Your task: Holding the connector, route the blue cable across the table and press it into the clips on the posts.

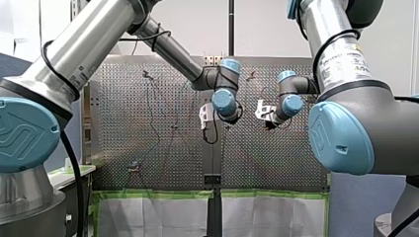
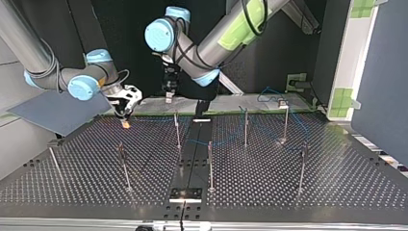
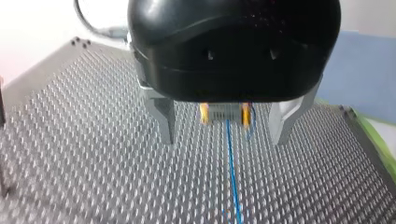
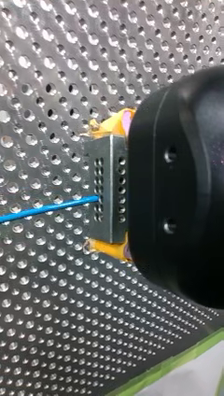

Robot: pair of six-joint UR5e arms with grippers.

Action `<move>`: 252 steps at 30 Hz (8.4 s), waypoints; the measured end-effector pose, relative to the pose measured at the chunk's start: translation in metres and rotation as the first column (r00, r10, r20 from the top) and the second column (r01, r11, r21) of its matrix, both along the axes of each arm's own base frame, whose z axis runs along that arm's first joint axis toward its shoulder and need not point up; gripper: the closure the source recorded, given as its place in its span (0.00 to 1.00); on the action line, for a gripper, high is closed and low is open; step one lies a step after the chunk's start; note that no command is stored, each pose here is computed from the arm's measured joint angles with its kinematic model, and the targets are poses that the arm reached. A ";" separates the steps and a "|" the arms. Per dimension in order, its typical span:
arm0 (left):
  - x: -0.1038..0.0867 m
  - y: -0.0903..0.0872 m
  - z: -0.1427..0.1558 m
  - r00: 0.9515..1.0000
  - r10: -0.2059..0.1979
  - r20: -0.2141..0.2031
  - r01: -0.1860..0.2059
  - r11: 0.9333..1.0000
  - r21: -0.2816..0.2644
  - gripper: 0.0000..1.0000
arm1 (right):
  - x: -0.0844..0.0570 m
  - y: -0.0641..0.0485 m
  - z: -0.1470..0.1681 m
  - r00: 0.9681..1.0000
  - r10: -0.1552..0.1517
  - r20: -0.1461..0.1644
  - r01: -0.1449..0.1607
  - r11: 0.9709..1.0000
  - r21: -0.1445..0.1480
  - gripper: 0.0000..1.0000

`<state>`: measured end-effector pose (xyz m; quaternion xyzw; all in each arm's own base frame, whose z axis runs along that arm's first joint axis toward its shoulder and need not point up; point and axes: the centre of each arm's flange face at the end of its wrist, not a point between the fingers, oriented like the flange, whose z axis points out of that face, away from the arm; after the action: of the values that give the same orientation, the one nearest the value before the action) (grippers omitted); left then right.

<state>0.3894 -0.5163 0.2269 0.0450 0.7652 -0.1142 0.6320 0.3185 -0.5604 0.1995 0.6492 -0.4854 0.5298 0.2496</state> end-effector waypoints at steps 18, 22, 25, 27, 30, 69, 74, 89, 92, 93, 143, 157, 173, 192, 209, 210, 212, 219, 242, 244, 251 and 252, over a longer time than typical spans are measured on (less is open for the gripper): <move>0.013 -0.042 -0.040 0.997 -0.023 -0.072 0.024 1.000 0.009 0.00 | -0.011 -0.006 0.001 1.000 -0.019 -0.003 0.019 1.000 -0.001 1.00; 0.025 -0.045 -0.050 0.997 -0.017 -0.076 0.018 1.000 0.007 0.00 | -0.011 -0.006 0.001 1.000 -0.019 -0.003 0.019 1.000 -0.001 1.00; 0.032 -0.049 -0.058 0.996 -0.015 -0.083 0.016 1.000 0.007 0.00 | -0.011 -0.006 0.001 1.000 -0.019 -0.003 0.019 1.000 -0.002 1.00; 0.036 -0.053 -0.064 0.996 -0.013 -0.088 0.014 1.000 0.011 0.00 | -0.011 -0.006 0.001 1.000 -0.019 -0.003 0.019 1.000 -0.002 1.00; 0.042 -0.058 -0.071 0.997 -0.003 -0.082 0.003 1.000 0.005 0.00 | -0.011 -0.006 0.000 1.000 -0.019 -0.003 0.019 1.000 -0.002 1.00; 0.117 -0.091 -0.061 0.996 0.082 0.034 -0.077 0.988 -0.133 0.00 | -0.012 -0.007 0.001 1.000 -0.020 -0.002 0.020 1.000 -0.004 1.00; 0.107 -0.094 -0.068 0.996 0.082 0.026 -0.078 0.989 -0.123 0.00 | -0.014 -0.008 0.001 1.000 -0.025 -0.002 0.025 1.000 -0.006 1.00; 0.132 -0.074 -0.074 0.989 0.134 0.054 -0.125 0.980 -0.155 0.00 | -0.015 -0.009 0.001 1.000 -0.023 -0.001 0.023 1.000 -0.006 1.00; 0.136 -0.074 -0.069 0.988 0.138 0.062 -0.126 0.978 -0.165 0.00 | -0.015 -0.009 0.001 1.000 -0.023 -0.001 0.023 1.000 -0.006 1.00; 0.137 -0.074 -0.068 0.988 0.139 0.064 -0.126 0.978 -0.167 0.00 | -0.015 -0.009 0.001 1.000 -0.023 -0.001 0.023 1.000 -0.006 1.00; 0.137 -0.093 -0.039 0.985 0.169 0.028 -0.162 0.973 -0.166 1.00 | -0.012 -0.007 0.056 0.999 -0.014 0.029 0.016 0.997 -0.082 1.00; 0.107 -0.081 0.019 0.972 0.233 0.025 -0.225 0.957 -0.184 1.00 | -0.016 0.005 0.122 0.998 -0.010 0.057 0.017 0.992 -0.124 1.00; 0.085 -0.064 0.071 0.972 0.215 0.098 -0.190 0.957 -0.219 1.00 | -0.020 0.031 0.202 0.997 0.020 0.081 -0.004 0.981 -0.194 1.00; 0.081 -0.046 0.208 0.961 0.145 0.234 -0.052 0.931 -0.362 1.00 | -0.019 0.034 0.223 0.994 0.054 0.093 -0.033 0.976 -0.215 1.00; 0.069 -0.037 0.206 0.969 0.075 0.234 0.012 0.936 -0.351 1.00 | -0.015 0.038 0.219 0.993 0.064 0.094 -0.044 0.977 -0.207 1.00; 0.073 -0.034 0.200 0.970 0.075 0.232 0.011 0.936 -0.351 1.00 | -0.015 0.038 0.219 0.993 0.065 0.094 -0.044 0.977 -0.207 1.00; 0.082 -0.031 0.187 0.972 0.074 0.224 0.009 0.938 -0.346 1.00 | -0.015 0.038 0.219 0.993 0.065 0.094 -0.044 0.977 -0.207 1.00; 0.107 -0.016 0.127 0.984 0.072 0.164 -0.016 0.948 -0.318 1.00 | -0.015 0.038 0.219 0.993 0.065 0.094 -0.044 0.977 -0.207 1.00; 0.154 -0.027 0.148 0.966 -0.056 0.253 0.152 0.912 -0.381 1.00 | -0.015 0.038 0.219 0.993 0.065 0.094 -0.044 0.977 -0.207 1.00; 0.165 -0.025 0.139 0.967 -0.064 0.248 0.157 0.914 -0.375 1.00 | -0.015 0.038 0.219 0.993 0.065 0.094 -0.044 0.977 -0.207 1.00; 0.195 -0.015 0.142 0.959 -0.080 0.273 0.184 0.905 -0.384 1.00 | -0.015 0.038 0.219 0.993 0.065 0.094 -0.044 0.977 -0.207 1.00; 0.201 -0.012 0.146 0.957 -0.079 0.280 0.189 0.900 -0.392 1.00 | -0.015 0.038 0.219 0.993 0.065 0.094 -0.044 0.977 -0.207 1.00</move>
<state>0.5901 -0.5282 0.3726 -0.0227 0.6298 -0.3106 0.7116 0.3032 -0.5228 0.4186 0.6056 -0.4223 0.6155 0.2758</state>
